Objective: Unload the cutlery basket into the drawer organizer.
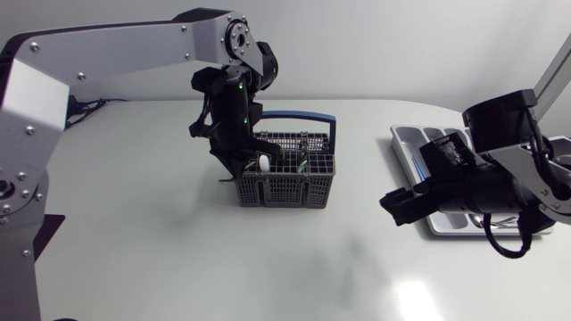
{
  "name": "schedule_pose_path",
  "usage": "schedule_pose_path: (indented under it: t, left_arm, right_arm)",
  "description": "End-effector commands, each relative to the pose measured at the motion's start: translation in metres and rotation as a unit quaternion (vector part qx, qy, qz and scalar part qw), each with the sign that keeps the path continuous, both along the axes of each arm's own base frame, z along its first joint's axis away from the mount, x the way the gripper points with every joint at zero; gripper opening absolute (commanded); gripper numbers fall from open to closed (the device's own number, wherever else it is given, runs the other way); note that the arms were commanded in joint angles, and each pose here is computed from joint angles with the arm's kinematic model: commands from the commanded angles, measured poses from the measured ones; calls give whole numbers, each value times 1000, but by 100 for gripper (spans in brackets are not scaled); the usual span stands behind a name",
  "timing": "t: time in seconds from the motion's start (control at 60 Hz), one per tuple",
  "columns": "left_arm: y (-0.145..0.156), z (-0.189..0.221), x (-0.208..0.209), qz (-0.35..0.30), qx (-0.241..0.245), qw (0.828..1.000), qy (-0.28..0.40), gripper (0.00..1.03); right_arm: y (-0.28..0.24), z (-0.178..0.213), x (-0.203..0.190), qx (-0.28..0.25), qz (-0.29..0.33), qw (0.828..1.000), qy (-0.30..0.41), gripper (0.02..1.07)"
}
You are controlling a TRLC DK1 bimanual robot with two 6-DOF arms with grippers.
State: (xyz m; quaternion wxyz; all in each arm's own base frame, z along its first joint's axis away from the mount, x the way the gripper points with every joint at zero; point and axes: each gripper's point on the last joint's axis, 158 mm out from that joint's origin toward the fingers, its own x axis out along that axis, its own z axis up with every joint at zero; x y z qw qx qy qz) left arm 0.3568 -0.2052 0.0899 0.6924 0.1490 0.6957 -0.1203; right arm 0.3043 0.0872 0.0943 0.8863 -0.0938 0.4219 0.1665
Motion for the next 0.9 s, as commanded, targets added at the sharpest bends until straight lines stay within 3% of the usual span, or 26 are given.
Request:
schedule_pose_path:
  t: [0.0, 0.883]
  left_arm:
    - [2, -3, 0, -7, 7, 1000, 15, 4]
    - [15, 18, -23, -7, 12, 1000, 25, 4]
  right_arm:
    - [2, -7, -7, -4, 12, 1000, 2, 102]
    - [5, -8, -13, -4, 19, 1000, 3, 102]
